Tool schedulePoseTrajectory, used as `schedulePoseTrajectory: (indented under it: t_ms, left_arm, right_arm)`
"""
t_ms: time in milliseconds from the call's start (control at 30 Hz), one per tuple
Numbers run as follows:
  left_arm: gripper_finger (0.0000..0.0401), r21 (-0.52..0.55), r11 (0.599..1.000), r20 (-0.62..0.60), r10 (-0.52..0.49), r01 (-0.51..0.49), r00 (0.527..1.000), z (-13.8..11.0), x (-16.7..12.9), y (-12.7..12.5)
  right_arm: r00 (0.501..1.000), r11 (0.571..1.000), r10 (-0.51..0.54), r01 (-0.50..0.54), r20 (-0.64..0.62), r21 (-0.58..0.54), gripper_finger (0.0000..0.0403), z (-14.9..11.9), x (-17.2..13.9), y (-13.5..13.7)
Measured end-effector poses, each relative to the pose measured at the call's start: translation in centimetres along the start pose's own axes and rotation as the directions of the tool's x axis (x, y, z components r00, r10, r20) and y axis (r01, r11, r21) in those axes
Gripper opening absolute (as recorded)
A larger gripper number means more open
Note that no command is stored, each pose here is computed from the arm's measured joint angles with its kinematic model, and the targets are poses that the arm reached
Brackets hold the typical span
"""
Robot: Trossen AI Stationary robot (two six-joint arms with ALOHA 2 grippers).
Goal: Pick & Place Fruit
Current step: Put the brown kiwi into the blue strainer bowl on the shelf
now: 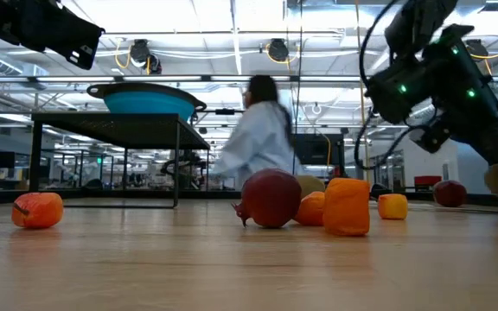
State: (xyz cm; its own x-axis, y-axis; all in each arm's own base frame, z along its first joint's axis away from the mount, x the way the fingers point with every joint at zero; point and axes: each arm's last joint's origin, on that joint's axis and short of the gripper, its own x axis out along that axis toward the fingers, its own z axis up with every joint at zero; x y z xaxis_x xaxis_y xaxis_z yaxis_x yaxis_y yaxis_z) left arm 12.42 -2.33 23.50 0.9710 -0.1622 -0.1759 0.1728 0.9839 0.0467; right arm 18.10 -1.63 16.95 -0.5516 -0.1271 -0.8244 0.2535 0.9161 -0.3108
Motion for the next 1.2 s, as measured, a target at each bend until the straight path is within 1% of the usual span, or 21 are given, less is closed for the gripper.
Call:
schedulePoseTrajectory:
  t_ms: [167,300,433,533,600,733,867,933,1033,1100,1200]
  left_arm:
    - [0.0019,0.000,1.000,-0.001,0.000,0.000,1.000,0.0,0.0,0.0]
    - [0.0019,0.000,1.000,0.000,0.000,0.000,1.000,0.0,0.0,0.0]
    - [0.0019,0.001,1.000,0.000,0.000,0.000,1.000,0.0,0.0,0.0]
    - [0.0019,0.001,1.000,0.000,0.000,0.000,1.000,0.0,0.0,0.0]
    - [0.0019,0.001,1.000,0.000,0.000,0.000,1.000,0.0,0.0,0.0]
    - [0.0019,0.001,1.000,0.000,0.000,0.000,1.000,0.0,0.0,0.0]
    - [0.0019,0.001,1.000,0.000,0.000,0.000,1.000,0.0,0.0,0.0]
    - [0.0019,0.001,1.000,0.000,0.000,0.000,1.000,0.0,0.0,0.0]
    - [0.0019,0.001,1.000,0.000,0.000,0.000,1.000,0.0,0.0,0.0]
    - [0.0019,0.001,1.000,0.000,0.000,0.000,1.000,0.0,0.0,0.0]
    - [0.0019,-0.004,1.000,0.000,-0.001,0.001,1.000,0.0,0.0,0.0]
  right_arm:
    - [0.992,0.999,0.047,-0.050,0.118,0.022,0.0176,-0.5,-2.8,-0.6]
    - [0.963,0.992,0.090,-0.108,0.254,0.061,0.0176,-1.5,-5.3,-1.4]
    - [0.906,0.979,0.132,-0.182,0.401,0.090,0.0175,-2.9,-7.3,-2.3]
    - [0.828,0.962,0.167,-0.256,0.535,0.097,0.0175,-3.9,-8.2,-2.8]
    - [0.765,0.948,0.186,-0.305,0.617,0.093,0.0175,-4.5,-8.8,-3.1]
    - [0.605,0.918,0.214,-0.393,0.767,0.054,0.0175,-5.7,-10.1,-3.7]
    - [0.416,0.880,0.258,-0.475,0.872,-0.034,0.0175,-6.8,-11.5,-4.2]
    - [0.319,0.863,0.283,-0.497,0.904,-0.095,0.0175,-7.3,-12.1,-4.4]
    - [0.155,0.839,0.309,-0.508,0.938,-0.193,0.0175,-7.6,-12.8,-4.5]
    - [0.046,0.821,0.338,-0.503,0.940,-0.270,0.0175,-7.5,-12.9,-4.4]
    - [-0.098,0.792,0.367,-0.488,0.925,-0.366,0.0174,-7.1,-12.6,-4.0]
